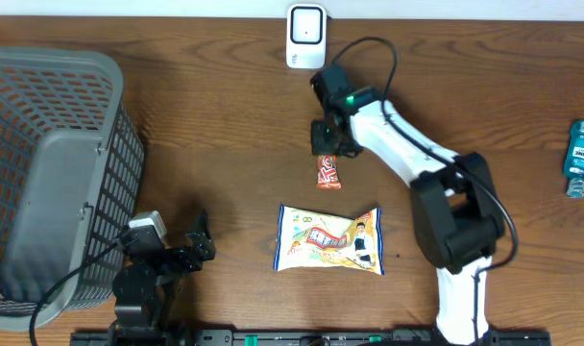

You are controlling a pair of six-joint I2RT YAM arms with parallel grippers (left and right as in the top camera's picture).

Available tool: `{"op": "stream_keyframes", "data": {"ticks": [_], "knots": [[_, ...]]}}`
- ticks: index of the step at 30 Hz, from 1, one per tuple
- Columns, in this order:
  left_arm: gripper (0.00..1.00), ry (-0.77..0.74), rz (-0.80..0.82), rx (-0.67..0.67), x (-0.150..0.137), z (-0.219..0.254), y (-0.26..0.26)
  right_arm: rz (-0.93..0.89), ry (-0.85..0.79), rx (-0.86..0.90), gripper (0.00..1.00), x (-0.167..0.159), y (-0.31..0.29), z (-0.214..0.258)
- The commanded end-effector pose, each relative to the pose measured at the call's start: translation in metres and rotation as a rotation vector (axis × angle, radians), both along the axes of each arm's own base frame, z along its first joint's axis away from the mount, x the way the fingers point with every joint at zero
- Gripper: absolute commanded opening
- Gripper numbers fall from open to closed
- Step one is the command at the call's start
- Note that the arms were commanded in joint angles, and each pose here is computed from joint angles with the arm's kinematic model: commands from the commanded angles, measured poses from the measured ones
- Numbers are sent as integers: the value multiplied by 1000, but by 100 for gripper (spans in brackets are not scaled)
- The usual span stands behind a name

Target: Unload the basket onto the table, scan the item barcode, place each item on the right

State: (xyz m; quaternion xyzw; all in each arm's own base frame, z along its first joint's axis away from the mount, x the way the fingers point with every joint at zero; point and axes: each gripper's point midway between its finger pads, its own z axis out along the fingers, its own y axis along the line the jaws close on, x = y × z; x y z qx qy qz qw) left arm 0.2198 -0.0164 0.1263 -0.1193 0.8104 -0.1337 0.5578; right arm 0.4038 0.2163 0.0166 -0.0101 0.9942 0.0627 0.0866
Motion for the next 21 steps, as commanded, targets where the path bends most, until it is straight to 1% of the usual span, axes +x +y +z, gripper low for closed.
{"op": "stream_keyframes", "data": {"ticks": [1, 4, 6, 12, 14, 17, 21], "knots": [[98, 4, -2, -12, 0, -2, -1, 7, 49, -23, 1, -10, -1, -13], [98, 4, -2, -12, 0, -2, -1, 5, 66, -47, 1, -12, -6, -23], [98, 4, -2, -12, 0, -2, -1, 17, 53, -50, 1, -8, -8, -19], [98, 4, -2, -12, 0, -2, -1, 18, 16, -27, 1, 2, -8, 40], [98, 4, -2, -12, 0, -2, -1, 27, 23, -15, 1, -5, -6, 57], [98, 4, -2, -12, 0, -2, -1, 42, 65, -37, 1, -20, -6, 58], [98, 4, -2, -12, 0, -2, -1, 62, 135, -69, 1, -47, 1, 28]]}}
